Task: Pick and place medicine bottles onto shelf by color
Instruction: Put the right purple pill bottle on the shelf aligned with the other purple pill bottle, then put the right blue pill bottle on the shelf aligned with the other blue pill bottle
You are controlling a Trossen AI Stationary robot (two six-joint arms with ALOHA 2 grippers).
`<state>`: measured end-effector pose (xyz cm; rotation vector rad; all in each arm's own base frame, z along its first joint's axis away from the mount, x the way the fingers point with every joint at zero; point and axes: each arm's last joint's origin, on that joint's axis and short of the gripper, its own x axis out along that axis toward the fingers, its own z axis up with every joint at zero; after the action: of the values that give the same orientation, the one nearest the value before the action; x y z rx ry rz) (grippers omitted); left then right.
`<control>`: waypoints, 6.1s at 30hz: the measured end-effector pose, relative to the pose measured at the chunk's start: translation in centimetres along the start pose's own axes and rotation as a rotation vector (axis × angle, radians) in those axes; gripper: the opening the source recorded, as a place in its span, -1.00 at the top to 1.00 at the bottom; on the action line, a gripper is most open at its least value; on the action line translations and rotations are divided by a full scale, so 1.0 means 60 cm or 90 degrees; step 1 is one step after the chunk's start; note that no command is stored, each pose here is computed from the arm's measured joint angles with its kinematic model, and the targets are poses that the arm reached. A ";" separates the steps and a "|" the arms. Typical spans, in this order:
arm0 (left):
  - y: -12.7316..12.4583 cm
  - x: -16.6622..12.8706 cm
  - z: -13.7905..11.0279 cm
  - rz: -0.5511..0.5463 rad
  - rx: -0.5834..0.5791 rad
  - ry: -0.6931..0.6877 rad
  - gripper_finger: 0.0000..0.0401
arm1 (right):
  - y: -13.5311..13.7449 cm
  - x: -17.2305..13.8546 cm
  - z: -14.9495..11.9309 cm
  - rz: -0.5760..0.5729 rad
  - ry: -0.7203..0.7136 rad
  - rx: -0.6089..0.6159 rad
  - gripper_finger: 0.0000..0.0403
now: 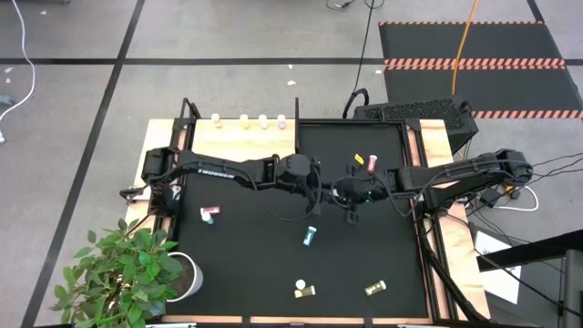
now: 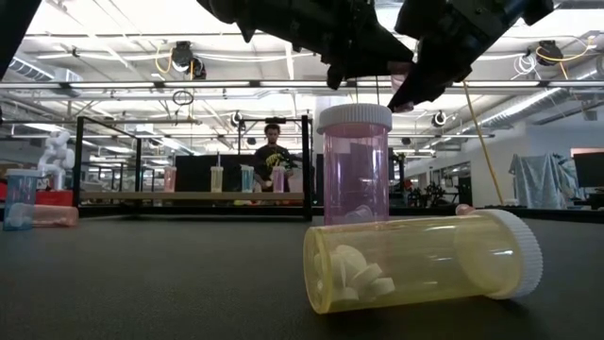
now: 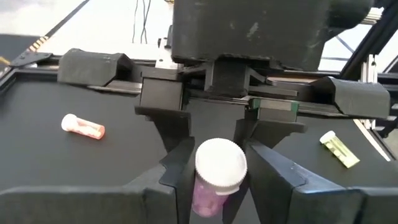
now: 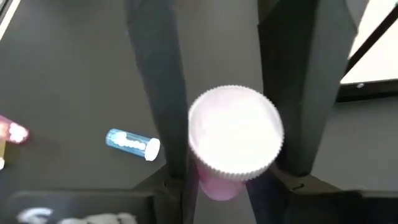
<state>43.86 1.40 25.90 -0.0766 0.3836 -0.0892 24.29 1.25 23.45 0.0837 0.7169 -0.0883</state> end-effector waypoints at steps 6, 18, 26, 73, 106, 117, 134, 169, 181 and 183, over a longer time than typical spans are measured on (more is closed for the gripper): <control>0.014 -0.036 0.019 0.025 -0.040 0.017 0.38 | -0.010 -0.008 0.003 -0.037 -0.013 0.029 0.16; 0.080 -0.237 0.123 0.265 -0.012 -0.063 0.39 | -0.043 -0.074 0.000 -0.181 -0.054 0.064 -0.31; 0.177 -0.298 0.076 0.422 0.010 0.018 0.39 | -0.072 -0.081 0.004 -0.228 -0.070 0.100 -0.31; 0.300 -0.189 -0.211 0.390 -0.136 0.000 0.10 | -0.126 -0.083 0.002 -0.259 -0.106 0.274 -0.31; 0.193 -0.395 0.036 0.381 -0.241 -0.040 -0.55 | -0.221 -0.115 -0.005 -0.309 0.148 0.600 0.09; 0.170 -0.393 0.030 0.300 -0.186 0.076 -0.55 | -0.072 -0.047 -0.010 -0.298 0.114 0.747 0.19; 0.161 -0.377 0.007 0.239 -0.131 0.134 -0.55 | 0.147 0.132 -0.025 -0.189 0.173 1.024 0.19; 0.129 -0.360 0.008 0.202 -0.134 0.151 -0.55 | 0.115 0.222 -0.013 -0.216 0.215 1.036 -0.24; 0.128 -0.360 0.004 0.205 -0.139 0.168 -0.55 | 0.111 0.242 -0.024 -0.222 0.237 1.015 0.20; 0.128 -0.361 0.004 0.206 -0.139 0.168 -0.55 | 0.111 0.241 -0.025 -0.225 0.241 1.008 0.32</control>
<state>24.53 11.25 33.42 -0.2177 0.6634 0.2650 34.88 7.29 13.08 1.5180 0.8789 -0.9900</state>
